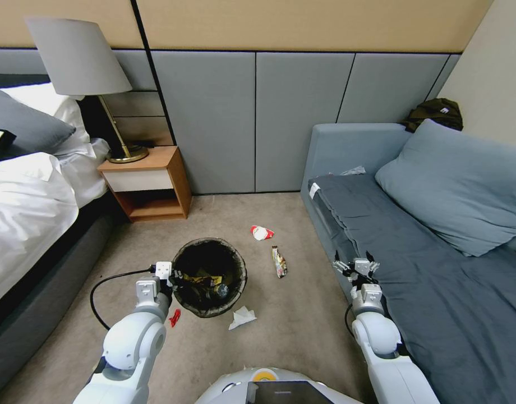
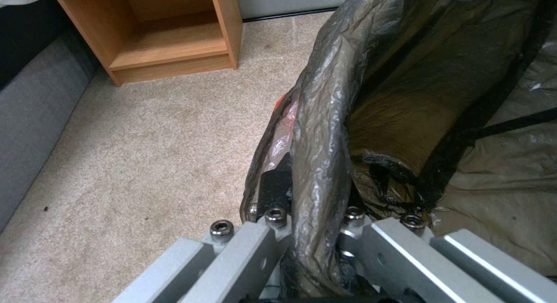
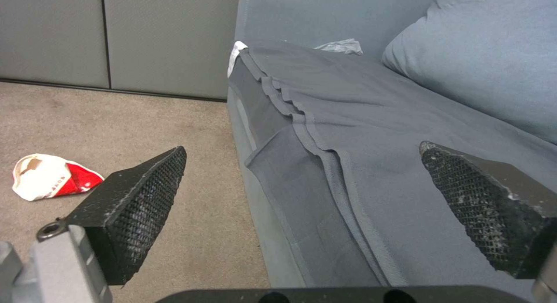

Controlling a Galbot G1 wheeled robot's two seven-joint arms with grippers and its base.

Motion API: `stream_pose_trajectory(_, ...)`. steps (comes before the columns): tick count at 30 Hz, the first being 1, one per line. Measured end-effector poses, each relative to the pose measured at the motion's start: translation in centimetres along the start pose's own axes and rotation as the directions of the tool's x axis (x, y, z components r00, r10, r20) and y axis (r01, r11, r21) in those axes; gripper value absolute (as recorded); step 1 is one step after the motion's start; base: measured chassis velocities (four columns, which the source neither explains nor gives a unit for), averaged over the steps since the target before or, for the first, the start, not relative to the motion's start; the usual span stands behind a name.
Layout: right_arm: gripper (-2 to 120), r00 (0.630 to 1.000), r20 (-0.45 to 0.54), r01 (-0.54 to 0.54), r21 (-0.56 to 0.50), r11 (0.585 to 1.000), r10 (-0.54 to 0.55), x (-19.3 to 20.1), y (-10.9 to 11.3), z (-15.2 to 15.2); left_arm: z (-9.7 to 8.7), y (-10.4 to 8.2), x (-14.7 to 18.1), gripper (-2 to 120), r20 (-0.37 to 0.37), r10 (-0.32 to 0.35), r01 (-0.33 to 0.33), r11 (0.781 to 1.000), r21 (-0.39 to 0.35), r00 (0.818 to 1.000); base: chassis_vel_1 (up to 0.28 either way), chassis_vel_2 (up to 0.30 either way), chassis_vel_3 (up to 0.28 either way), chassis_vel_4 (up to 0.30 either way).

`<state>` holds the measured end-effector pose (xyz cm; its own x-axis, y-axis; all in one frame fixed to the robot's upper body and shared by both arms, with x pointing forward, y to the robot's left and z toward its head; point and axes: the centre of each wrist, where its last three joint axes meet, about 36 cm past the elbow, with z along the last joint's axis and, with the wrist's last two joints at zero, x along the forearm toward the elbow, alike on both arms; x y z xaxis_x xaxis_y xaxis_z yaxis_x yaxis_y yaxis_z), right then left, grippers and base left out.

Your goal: Pick up the trash bin, then pick up the garbage from the floor and place it into the trash bin.

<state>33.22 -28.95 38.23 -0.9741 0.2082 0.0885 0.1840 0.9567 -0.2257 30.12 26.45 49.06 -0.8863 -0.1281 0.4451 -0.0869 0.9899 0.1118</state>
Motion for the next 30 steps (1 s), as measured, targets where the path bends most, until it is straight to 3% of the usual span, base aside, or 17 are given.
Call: stream_pose_trajectory(30, 100, 1.000, -0.017, 0.025, 0.004, 1.000, -0.025, 0.16, 0.56, 0.27, -0.02, 0.02, 0.23, 0, 0.001, -0.002, 0.002, 1.000, -0.007, 1.000, 0.000, 0.000, 0.000, 0.000)
